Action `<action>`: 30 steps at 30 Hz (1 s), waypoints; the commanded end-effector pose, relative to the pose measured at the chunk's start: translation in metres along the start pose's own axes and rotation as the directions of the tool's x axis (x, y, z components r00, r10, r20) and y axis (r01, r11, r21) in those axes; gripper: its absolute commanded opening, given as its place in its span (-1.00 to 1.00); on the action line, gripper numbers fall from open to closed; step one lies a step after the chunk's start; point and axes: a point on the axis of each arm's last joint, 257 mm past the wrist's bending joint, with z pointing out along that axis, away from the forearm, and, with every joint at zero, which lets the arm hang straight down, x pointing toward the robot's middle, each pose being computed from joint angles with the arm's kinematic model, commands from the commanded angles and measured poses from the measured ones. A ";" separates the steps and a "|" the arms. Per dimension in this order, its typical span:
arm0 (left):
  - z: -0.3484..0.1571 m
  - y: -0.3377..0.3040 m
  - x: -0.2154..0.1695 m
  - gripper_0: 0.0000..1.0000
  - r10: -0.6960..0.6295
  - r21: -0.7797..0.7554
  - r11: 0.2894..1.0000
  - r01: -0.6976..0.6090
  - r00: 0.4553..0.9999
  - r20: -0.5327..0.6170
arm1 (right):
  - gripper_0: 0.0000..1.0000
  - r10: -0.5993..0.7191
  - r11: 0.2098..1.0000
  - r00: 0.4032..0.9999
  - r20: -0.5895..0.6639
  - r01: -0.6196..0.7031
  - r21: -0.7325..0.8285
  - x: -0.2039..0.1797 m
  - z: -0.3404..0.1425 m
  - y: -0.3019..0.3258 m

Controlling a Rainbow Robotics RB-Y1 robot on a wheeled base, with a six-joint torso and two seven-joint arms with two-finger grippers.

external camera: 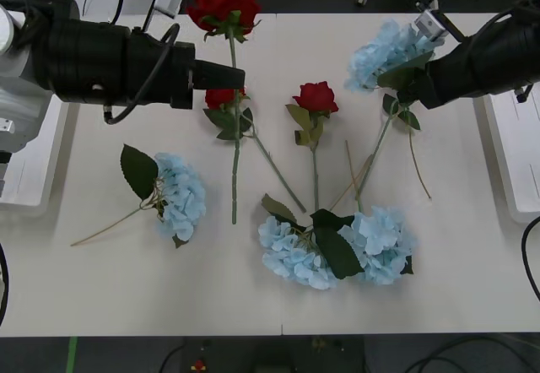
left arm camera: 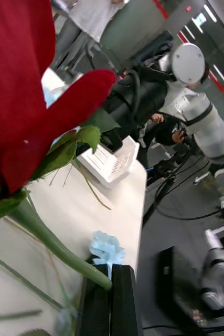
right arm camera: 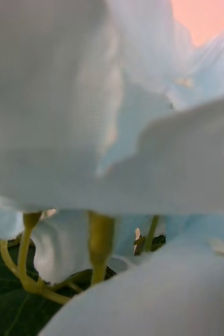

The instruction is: Put the red flowers into the right box and the blue flowers into the left box

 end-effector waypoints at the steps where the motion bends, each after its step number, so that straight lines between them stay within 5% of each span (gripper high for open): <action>1: 0.019 -0.014 -0.003 -1.00 0.171 0.019 0.985 -0.172 0.984 0.040 | -1.00 0.114 0.982 0.991 -0.074 -0.102 0.159 0.020 -0.013 -0.050; 10: 0.065 -0.051 -0.015 -1.00 0.076 0.130 0.986 -0.102 0.978 0.195 | -1.00 0.378 0.869 0.917 -0.127 -0.304 0.390 0.091 0.006 -0.120; 17: 0.085 -0.055 -0.018 -1.00 0.083 0.097 0.989 -0.109 0.968 0.236 | -0.97 0.370 0.828 0.920 -0.129 -0.263 0.496 0.111 0.008 -0.153; 23: 0.086 -0.055 -0.017 -1.00 0.098 0.094 0.988 -0.123 0.967 0.237 | 0.53 0.320 0.822 0.933 -0.166 -0.186 0.538 0.124 0.012 -0.165; 26: 0.086 -0.054 -0.016 -1.00 0.100 0.092 0.988 -0.125 0.966 0.238 | 0.91 0.306 0.830 0.934 -0.184 -0.167 0.533 0.126 0.008 -0.166; 30: 0.086 -0.054 -0.015 -1.00 0.102 0.090 0.988 -0.126 0.966 0.236 | 1.00 0.262 0.863 0.940 -0.218 -0.127 0.489 0.127 -0.002 -0.163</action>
